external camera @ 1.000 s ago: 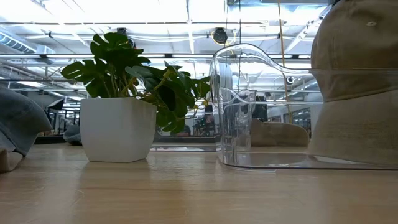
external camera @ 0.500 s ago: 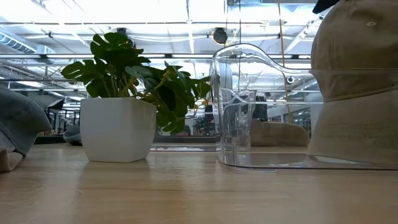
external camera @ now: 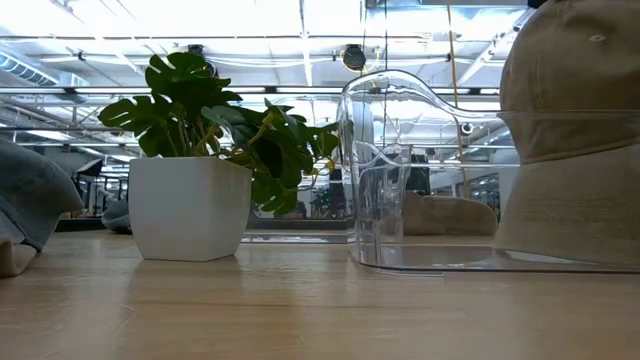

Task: Pick & Place hat
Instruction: Put the top brown cap into the bottom transparent bin

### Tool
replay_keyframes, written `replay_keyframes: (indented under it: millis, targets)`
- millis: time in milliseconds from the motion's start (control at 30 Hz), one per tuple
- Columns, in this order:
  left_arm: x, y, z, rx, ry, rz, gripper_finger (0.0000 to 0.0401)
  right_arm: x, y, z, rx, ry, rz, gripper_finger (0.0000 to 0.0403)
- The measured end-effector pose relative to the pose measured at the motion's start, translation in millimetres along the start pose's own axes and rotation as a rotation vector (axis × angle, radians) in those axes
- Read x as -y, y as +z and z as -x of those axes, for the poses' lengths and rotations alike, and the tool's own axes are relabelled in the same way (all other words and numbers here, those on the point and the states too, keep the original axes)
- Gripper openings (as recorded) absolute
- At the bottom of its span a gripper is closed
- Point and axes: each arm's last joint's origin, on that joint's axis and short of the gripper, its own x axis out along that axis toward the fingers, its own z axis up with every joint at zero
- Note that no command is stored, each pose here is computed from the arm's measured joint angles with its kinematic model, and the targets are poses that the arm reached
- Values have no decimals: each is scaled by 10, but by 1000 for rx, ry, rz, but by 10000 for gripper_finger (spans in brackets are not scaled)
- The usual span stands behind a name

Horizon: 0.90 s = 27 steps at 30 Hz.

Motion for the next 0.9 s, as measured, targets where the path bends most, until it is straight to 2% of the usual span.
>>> replay_keyframes:
  millis: [267, 400, 700, 833, 900]
  targets:
    - [-9, 7, 0, 23, 31, -34, 212, 213, 134, -92, 6, -167, 47, 315]
    - [-9, 7, 0, 23, 31, -27, 212, 355, 232, -194, -39, -207, 71, 315]
    - [-10, 6, 0, 21, 33, -100, 212, 732, 445, -488, -126, -257, -61, 315]
    - [-10, 6, 0, 21, 34, -125, 212, 870, 522, -566, -103, -281, -88, 314]
    - [-10, 6, 0, 20, 33, -138, 212, 934, 551, -597, -86, -255, -80, 314]
